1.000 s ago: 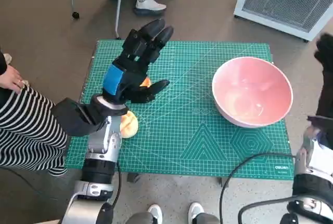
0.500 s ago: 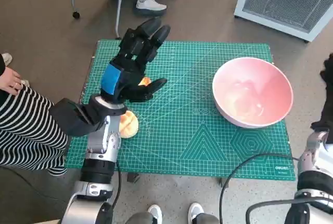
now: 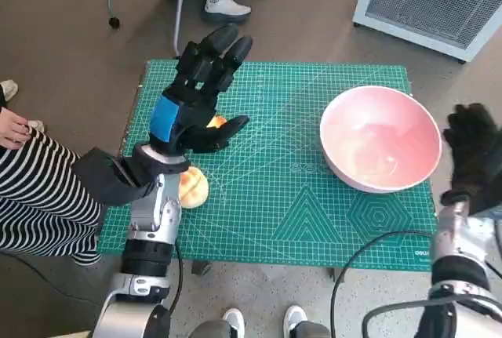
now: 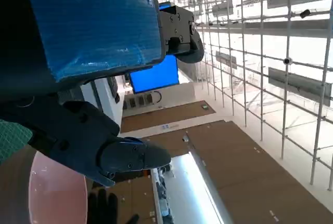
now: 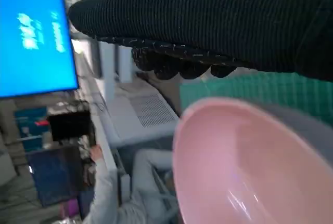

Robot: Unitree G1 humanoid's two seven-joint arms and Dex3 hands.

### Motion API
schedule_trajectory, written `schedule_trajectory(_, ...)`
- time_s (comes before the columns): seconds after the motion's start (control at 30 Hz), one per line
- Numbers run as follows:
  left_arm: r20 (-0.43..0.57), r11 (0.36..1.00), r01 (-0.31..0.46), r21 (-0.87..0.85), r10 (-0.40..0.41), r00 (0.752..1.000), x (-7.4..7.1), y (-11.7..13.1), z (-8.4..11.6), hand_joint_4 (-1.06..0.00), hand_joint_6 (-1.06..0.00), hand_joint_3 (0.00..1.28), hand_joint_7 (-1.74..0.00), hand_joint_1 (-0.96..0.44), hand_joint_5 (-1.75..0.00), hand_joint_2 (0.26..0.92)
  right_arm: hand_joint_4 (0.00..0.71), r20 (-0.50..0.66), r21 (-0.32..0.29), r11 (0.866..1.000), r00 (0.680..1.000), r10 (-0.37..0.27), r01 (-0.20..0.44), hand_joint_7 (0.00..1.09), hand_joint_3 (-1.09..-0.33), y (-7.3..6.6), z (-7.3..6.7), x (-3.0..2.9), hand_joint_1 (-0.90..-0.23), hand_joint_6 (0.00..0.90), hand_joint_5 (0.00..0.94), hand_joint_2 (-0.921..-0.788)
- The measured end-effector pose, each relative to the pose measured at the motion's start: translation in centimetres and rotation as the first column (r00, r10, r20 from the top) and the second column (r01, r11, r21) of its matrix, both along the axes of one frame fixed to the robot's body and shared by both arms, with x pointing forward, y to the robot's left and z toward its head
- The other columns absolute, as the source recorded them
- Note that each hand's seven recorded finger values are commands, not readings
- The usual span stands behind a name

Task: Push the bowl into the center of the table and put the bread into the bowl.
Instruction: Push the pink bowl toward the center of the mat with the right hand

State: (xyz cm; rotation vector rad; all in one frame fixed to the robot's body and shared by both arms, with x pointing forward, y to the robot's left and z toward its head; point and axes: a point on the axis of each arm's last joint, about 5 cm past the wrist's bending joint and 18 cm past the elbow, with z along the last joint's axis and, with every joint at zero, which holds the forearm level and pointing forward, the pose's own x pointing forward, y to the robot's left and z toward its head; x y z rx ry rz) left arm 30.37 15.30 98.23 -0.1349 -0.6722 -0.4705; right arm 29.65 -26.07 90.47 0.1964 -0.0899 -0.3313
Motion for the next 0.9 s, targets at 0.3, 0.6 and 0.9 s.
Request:
schedule_trajectory(0.3, -0.006, 1.0, -0.014, 0.0, 0.014, 1.0, -0.2, 0.4, -0.3, -0.13, 0.0, 0.29, -0.56, -0.31, -0.15, 0.794, 0.116, -0.003, 0.009, 0.999, 0.999, 0.044, -0.044, 0.35, -0.886, 1.0, 0.3, 0.62, -0.655, 0.084, 0.007, -0.921)
schedule_trajectory(0.6, -0.025, 1.0, -0.024, -0.001, 0.024, 0.999, -0.5, 0.7, -0.9, -0.17, 0.0, 0.19, -0.55, -0.32, -0.09, 0.84, 0.15, 0.002, 0.06, 0.991, 0.993, 0.12, -0.12, 0.32, -0.867, 3.3, 0.7, 1.79, -0.681, 0.128, 0.014, -0.921)
schedule_trajectory(0.9, -0.033, 0.999, -0.043, -0.004, 0.043, 0.999, -0.7, 1.3, -1.2, -0.2, -0.01, 0.09, -0.53, -0.32, -0.03, 0.89, 0.164, 0.006, 0.095, 0.982, 0.987, 0.163, -0.162, 0.29, -0.885, 4.9, 1.1, 2.54, -0.663, 0.127, 0.015, -0.921)
